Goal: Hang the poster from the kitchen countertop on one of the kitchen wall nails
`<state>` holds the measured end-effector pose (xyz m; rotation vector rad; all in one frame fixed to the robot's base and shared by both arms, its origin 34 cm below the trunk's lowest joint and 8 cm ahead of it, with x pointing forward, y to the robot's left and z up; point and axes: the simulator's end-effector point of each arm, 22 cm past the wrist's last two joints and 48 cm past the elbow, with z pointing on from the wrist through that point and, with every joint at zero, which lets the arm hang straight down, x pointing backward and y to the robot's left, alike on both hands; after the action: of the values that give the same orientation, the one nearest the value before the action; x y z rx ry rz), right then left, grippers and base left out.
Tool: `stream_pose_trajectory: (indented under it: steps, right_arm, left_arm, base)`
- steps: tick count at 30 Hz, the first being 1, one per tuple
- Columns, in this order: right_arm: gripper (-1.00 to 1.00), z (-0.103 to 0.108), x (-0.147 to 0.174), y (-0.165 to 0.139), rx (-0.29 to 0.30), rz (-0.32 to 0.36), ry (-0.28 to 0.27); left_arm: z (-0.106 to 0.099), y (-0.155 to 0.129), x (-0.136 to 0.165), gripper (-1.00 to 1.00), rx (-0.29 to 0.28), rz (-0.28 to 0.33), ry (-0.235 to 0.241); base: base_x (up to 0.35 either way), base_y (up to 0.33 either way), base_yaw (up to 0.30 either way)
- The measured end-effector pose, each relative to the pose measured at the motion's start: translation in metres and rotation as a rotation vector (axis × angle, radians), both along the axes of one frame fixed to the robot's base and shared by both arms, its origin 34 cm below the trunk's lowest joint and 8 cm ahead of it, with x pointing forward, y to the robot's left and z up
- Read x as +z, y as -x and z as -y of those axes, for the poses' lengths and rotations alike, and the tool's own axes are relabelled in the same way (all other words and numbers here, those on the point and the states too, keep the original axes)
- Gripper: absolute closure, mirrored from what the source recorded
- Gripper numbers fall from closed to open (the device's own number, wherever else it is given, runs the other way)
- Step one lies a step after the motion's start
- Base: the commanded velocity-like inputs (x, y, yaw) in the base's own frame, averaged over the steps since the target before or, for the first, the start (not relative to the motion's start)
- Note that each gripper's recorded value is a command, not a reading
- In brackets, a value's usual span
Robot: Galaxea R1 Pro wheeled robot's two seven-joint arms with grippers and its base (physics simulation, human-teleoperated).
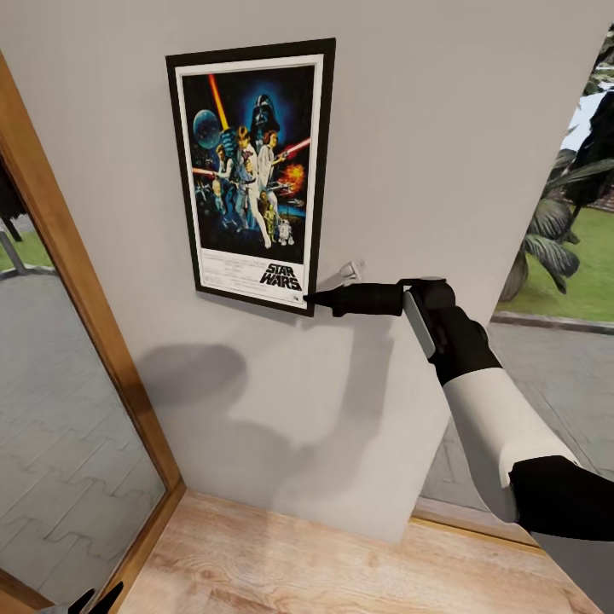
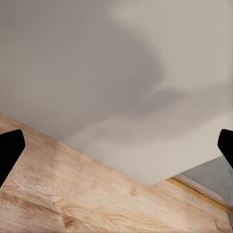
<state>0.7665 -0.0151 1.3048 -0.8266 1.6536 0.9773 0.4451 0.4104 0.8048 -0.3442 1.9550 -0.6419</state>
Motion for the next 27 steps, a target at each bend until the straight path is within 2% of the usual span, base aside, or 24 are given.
stream_pose_trajectory:
  steps: [27]
  right_arm:
    - [1.00, -0.0022, 0.0048, 0.0039, 0.017, 0.003, -0.016]
  left_arm:
    - [0.0013, 0.0007, 0.0003, -1.00, -0.001, 0.002, 0.004]
  base:
    - [0.019, 0.000, 0.000]
